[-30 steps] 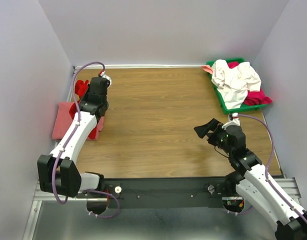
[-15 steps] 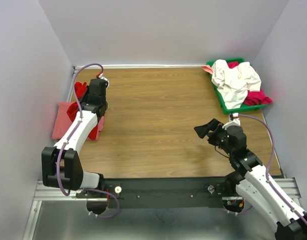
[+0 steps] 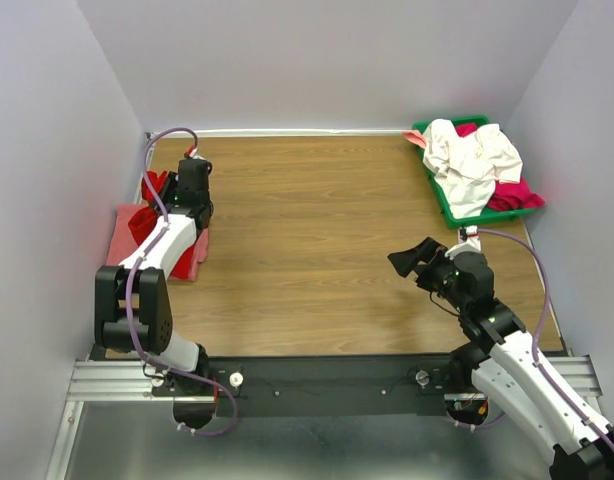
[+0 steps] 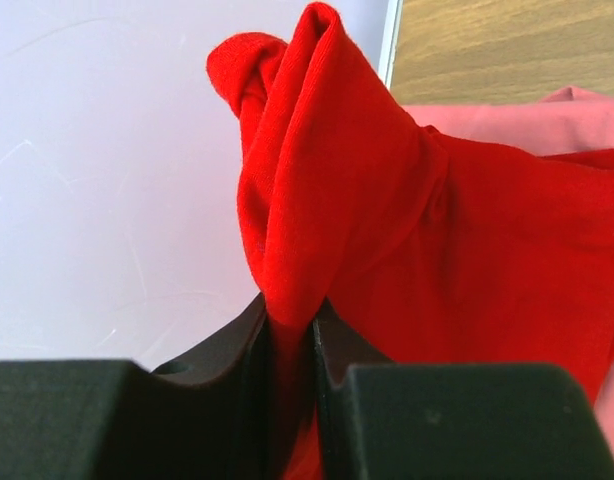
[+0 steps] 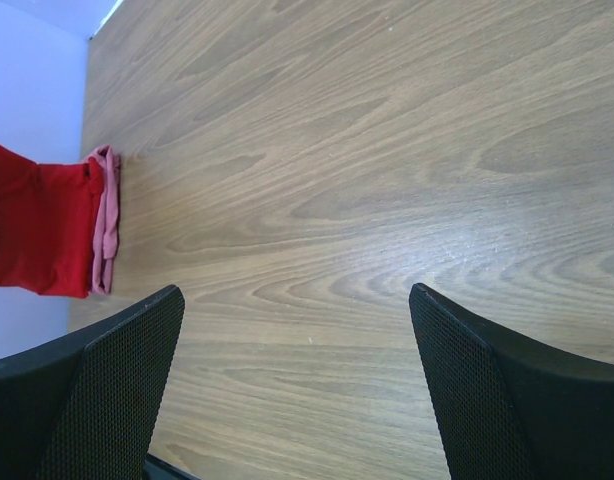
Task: Fold and stack the t-shirts
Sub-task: Neatly place the folded tshirt to the corner, then reset both grippers
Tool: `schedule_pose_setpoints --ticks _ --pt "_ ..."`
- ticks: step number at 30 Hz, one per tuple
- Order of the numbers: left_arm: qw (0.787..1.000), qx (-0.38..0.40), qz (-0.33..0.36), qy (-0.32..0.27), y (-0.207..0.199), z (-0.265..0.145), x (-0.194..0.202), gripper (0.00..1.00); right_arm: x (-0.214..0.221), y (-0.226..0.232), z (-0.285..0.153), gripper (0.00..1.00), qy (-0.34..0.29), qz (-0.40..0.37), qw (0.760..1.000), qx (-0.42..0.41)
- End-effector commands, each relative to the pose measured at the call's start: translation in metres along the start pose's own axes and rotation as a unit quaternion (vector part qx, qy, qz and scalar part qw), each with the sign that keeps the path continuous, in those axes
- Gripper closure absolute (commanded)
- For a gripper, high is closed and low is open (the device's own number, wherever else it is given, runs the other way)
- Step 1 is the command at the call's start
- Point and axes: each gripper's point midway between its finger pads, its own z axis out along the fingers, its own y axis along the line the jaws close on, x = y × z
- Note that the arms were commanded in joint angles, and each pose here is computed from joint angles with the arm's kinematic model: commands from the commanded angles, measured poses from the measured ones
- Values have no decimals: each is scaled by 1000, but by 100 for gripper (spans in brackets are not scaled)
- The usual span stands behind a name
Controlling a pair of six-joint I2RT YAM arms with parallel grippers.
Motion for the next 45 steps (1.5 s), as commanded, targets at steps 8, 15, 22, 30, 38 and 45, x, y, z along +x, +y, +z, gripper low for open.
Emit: schedule_pose_setpoints --ticks 8,15,22,30,38,45 --pt "997 -36 -63 -2 20 12 -2 39 9 -9 1 0 14 -7 1000 16" --pt "996 -46 -80 -11 32 5 -8 1 9 -8 0 0 16 -7 1000 13" --pt "991 -39 -121 -41 50 -8 -30 1 10 -8 0 0 18 -7 1000 12" --pt "955 100 -260 -104 52 -41 -124 1 10 -11 2 0 17 -10 1000 19" --pt "912 150 -330 -193 6 -138 -212 1 5 -22 5 0 6 -18 999 50" --pt "794 302 -450 -275 -71 -257 -206 1 -12 -31 2 0 -35 -38 996 78"
